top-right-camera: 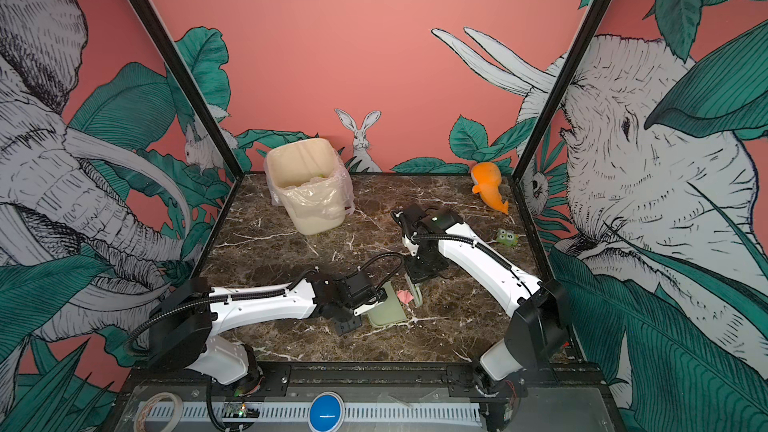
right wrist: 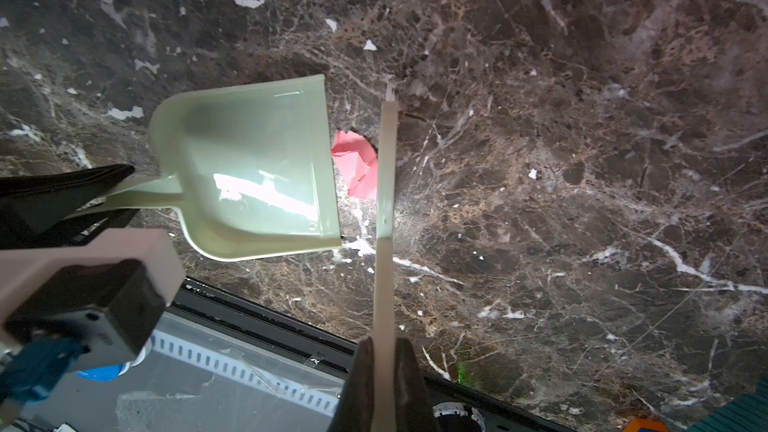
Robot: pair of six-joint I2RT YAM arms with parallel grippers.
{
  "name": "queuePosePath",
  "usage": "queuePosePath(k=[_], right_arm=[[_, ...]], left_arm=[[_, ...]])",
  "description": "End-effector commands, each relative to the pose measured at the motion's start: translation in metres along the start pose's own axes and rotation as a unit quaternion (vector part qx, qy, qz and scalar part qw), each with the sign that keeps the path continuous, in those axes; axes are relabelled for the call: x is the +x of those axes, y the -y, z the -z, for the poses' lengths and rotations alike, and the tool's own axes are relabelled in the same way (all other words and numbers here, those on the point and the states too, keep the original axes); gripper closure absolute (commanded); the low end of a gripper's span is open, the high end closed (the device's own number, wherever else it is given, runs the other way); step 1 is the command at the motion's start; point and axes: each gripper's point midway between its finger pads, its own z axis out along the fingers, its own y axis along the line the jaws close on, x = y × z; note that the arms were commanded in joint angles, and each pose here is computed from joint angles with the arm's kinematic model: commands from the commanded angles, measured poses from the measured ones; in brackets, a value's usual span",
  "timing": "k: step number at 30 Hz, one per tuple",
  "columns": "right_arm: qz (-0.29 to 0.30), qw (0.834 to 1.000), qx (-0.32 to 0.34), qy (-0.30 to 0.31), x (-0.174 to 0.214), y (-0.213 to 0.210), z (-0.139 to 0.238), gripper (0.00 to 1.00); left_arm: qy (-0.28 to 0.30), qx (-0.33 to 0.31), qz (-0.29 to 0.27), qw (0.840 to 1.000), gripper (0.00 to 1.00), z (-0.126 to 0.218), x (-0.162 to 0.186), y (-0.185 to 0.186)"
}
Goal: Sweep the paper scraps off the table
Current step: 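Sweep the pink scrap into the dustpan with the right gripper's brush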
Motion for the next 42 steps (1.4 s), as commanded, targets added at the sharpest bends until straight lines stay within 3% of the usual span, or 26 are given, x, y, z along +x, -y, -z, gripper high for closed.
queuePosePath(k=[1, 6, 13, 17, 28, 42], right_arm=[[0.009, 0.999, -0.053, 0.007, -0.002, -0.029, 0.009, 1.0], [0.008, 0.994, -0.108, 0.028, 0.0, -0.049, 0.02, 1.0], [0.027, 0.999, 0.025, -0.003, 0.015, 0.002, 0.021, 1.0], [0.033, 0.998, 0.053, -0.024, 0.015, 0.012, 0.013, 1.0], [0.077, 0.995, 0.005, -0.059, 0.008, -0.03, -0.007, 1.0], [0.107, 0.989, -0.096, -0.044, 0.019, -0.079, 0.015, 1.0]], left_arm=[[-0.002, -0.002, 0.006, 1.0, 0.99, -0.002, 0.002, 0.001], [-0.003, -0.002, 0.008, 1.0, 0.99, -0.002, 0.003, 0.001], [-0.002, 0.0, 0.011, 1.0, 0.99, -0.002, 0.003, 0.002], [-0.004, 0.001, 0.011, 1.0, 0.99, -0.003, 0.004, 0.002], [-0.004, 0.0, 0.012, 1.0, 0.99, -0.003, 0.003, 0.001], [-0.004, -0.001, 0.013, 1.0, 0.99, -0.002, 0.003, 0.001]])
